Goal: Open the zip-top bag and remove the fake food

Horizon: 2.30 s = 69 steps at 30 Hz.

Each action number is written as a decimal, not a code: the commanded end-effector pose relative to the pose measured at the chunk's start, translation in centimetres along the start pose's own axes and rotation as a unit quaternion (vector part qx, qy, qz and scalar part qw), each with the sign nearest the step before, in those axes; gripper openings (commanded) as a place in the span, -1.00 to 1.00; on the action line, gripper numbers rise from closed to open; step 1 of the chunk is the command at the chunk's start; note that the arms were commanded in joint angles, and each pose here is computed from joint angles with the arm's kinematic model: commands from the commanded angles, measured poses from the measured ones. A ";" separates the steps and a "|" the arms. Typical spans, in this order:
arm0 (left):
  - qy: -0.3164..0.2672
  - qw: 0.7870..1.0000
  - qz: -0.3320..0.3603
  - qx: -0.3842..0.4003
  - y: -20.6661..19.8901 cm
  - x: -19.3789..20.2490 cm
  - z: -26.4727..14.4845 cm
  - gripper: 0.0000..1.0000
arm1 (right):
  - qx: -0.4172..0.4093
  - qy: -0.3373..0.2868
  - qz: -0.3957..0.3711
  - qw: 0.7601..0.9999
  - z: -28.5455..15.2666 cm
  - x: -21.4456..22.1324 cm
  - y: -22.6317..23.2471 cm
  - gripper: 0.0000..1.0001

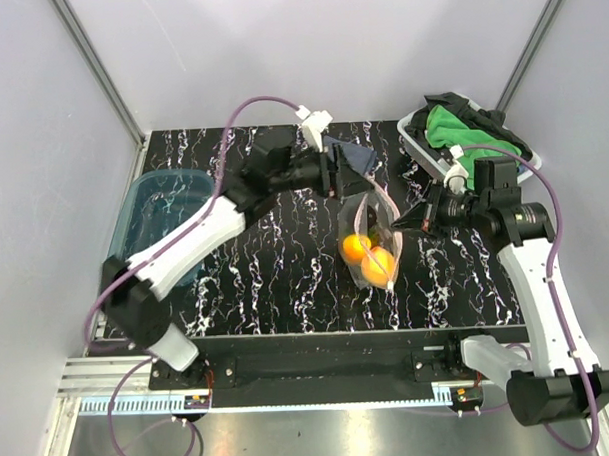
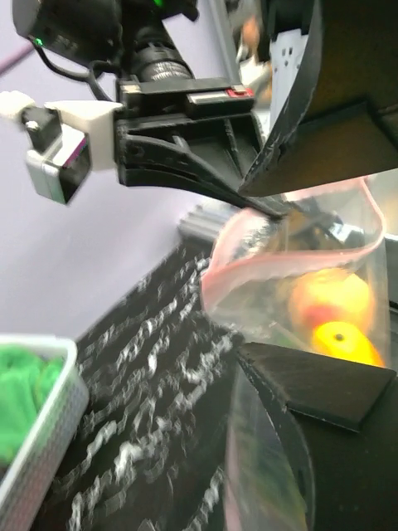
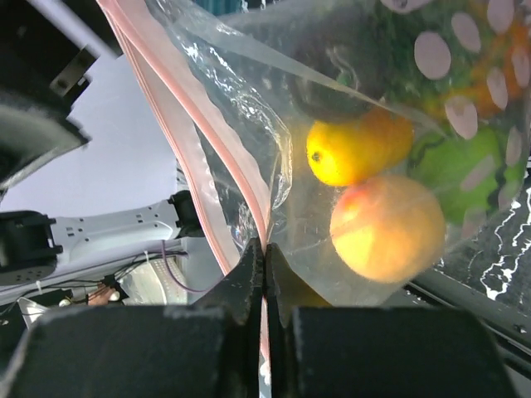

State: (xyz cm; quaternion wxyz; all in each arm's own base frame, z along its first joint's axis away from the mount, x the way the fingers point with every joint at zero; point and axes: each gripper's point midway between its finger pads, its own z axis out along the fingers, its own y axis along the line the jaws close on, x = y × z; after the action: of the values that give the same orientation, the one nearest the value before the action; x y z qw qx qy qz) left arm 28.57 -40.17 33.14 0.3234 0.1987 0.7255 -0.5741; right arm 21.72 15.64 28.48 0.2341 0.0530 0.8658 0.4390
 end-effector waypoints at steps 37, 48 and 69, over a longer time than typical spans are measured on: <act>0.078 0.985 0.048 -0.145 -7.8 3.0 0.5 -1.00 | 0.168 -0.128 -0.033 0.977 -7.4 0.0 -1.2 -1.00; 0.139 0.966 0.053 -0.211 -3.4 6.1 -1.1 -1.00 | 0.089 -0.083 -0.044 0.992 -5.8 1.5 0.6 -1.00; 0.118 0.981 0.046 -0.147 -9.8 6.2 1.8 -0.66 | 0.038 -0.092 -0.014 0.995 -5.2 0.8 2.5 -1.00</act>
State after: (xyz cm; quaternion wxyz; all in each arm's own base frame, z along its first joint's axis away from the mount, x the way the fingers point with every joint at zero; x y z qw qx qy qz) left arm 16.85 -43.99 36.68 0.2792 0.2605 0.8200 -0.4264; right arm 17.67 12.93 30.16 0.2845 0.1027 0.8789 0.3690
